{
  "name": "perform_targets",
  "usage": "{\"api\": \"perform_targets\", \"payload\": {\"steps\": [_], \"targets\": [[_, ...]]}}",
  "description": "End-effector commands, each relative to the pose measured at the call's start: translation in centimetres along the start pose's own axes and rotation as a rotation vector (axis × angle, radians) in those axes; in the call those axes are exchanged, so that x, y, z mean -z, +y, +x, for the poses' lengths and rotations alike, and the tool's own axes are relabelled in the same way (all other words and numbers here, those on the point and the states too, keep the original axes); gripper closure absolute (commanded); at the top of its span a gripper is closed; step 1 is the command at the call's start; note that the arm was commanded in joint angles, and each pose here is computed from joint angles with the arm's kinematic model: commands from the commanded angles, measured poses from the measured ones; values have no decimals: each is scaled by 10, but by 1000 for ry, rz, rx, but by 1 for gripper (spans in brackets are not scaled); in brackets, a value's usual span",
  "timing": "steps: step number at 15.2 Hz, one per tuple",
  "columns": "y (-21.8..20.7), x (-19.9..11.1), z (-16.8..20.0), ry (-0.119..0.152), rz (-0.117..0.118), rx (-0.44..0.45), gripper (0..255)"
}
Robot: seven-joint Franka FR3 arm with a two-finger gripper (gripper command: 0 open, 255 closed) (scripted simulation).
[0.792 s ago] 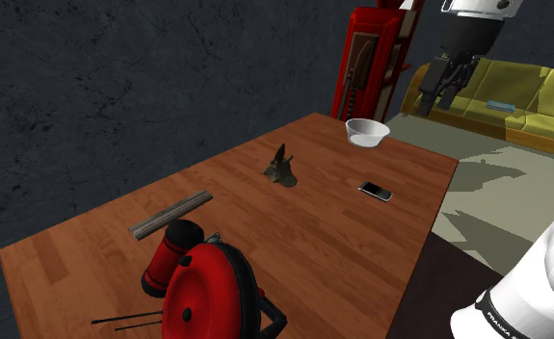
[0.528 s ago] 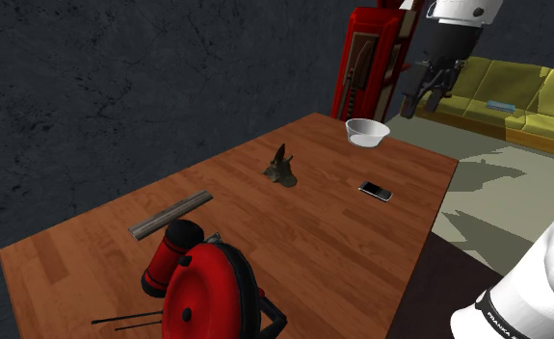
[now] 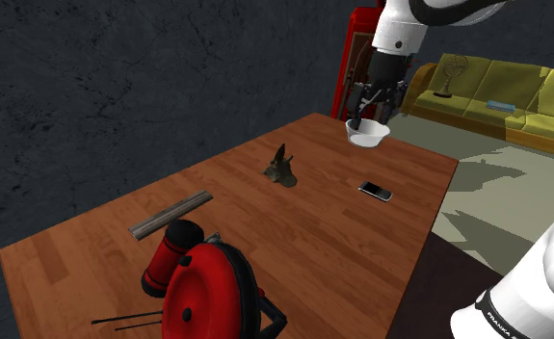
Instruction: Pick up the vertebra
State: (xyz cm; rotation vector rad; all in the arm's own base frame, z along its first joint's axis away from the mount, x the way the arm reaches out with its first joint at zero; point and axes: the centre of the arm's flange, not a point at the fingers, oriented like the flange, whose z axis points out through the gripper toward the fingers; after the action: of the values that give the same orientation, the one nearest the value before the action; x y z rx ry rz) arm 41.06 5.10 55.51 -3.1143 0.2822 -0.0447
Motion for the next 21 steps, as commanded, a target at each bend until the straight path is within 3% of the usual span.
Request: {"api": "perform_targets", "payload": {"steps": [1,21], "targets": [[-8,-16,20,0,-3,-32,0],[-63,-161,235,0,-36,-339,0]]}}
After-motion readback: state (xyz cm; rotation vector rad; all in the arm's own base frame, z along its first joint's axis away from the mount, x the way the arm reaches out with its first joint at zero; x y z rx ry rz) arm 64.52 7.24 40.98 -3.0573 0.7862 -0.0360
